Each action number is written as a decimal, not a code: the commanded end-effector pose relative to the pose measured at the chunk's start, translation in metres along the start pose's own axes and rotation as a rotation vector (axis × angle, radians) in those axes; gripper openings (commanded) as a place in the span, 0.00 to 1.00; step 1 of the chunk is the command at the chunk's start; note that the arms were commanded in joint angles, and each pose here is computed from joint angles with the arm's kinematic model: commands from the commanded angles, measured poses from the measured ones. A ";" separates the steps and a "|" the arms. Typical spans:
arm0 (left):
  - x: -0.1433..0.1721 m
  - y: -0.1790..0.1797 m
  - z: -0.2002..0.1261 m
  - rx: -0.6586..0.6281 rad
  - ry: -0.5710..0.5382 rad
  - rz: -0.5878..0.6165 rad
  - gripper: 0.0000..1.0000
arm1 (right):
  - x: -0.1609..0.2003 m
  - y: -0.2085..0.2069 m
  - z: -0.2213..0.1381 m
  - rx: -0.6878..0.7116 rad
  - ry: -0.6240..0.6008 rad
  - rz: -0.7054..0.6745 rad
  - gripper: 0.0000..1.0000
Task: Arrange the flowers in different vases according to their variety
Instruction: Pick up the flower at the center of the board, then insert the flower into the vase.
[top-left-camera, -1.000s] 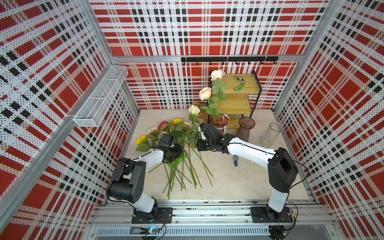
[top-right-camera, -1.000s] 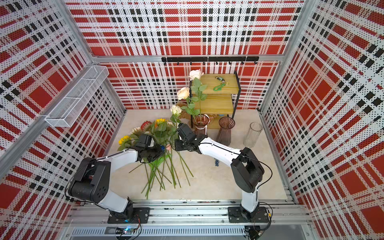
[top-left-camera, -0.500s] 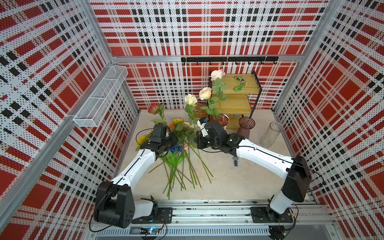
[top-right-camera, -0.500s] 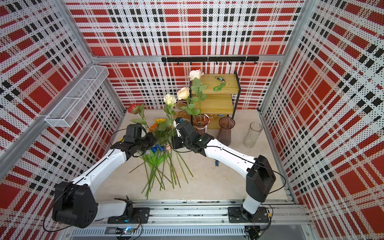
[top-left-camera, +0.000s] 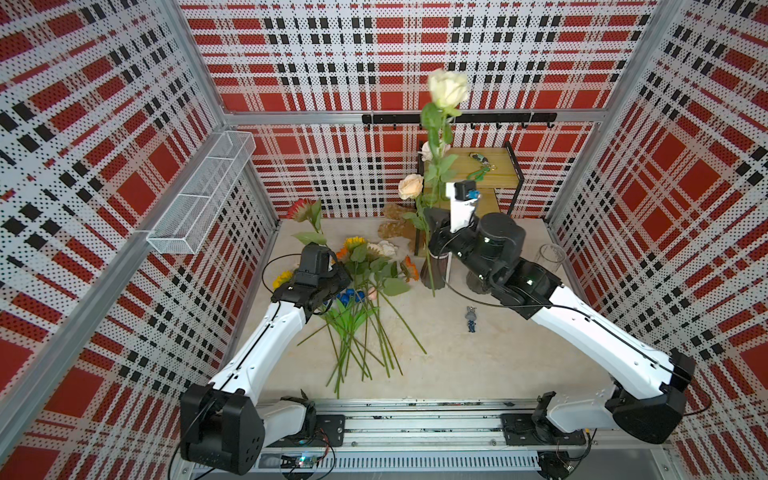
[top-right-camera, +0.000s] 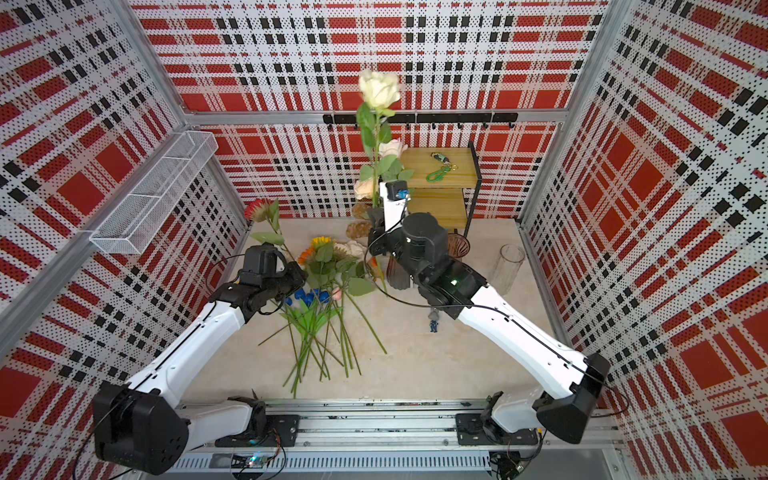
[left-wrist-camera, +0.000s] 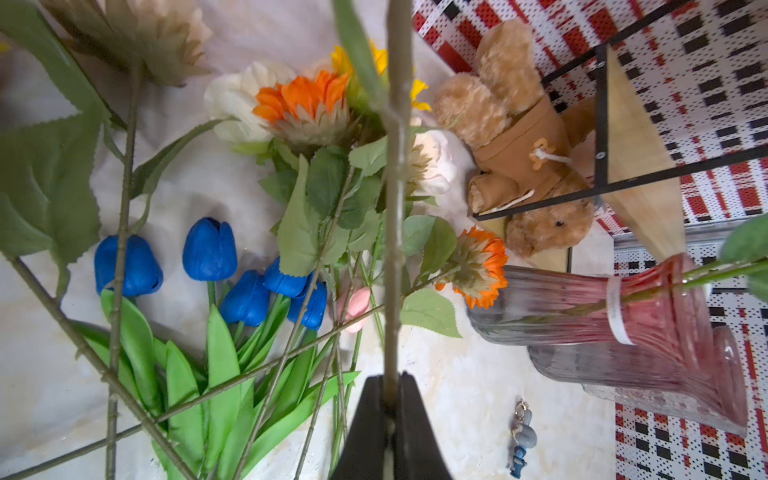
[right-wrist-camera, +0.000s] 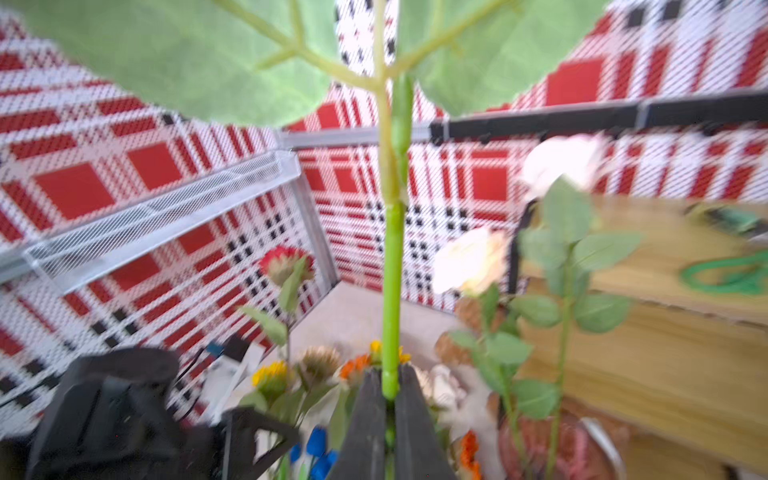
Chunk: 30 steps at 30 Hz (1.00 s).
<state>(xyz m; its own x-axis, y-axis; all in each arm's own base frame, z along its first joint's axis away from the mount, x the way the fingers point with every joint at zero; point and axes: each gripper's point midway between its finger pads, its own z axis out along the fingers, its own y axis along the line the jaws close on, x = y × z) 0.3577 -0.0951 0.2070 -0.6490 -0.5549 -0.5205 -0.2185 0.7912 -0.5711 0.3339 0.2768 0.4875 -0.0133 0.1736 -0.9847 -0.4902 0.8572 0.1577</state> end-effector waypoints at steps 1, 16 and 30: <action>-0.015 -0.012 -0.013 0.012 -0.063 0.032 0.00 | -0.038 -0.026 -0.004 0.091 -0.186 -0.073 0.00; -0.026 -0.037 -0.034 0.048 -0.118 0.074 0.00 | -0.045 -0.071 0.034 0.132 -0.388 -0.134 0.00; -0.039 -0.046 -0.051 0.050 -0.172 0.092 0.00 | 0.027 -0.112 0.074 0.166 -0.296 -0.064 0.00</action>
<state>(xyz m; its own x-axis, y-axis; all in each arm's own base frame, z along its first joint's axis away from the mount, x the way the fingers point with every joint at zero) 0.3532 -0.0979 0.2570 -0.5777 -0.5277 -0.6227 -0.1626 0.8220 -0.5457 0.4449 0.2188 0.4665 0.3053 0.1920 -0.9327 -0.3146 0.9448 0.0915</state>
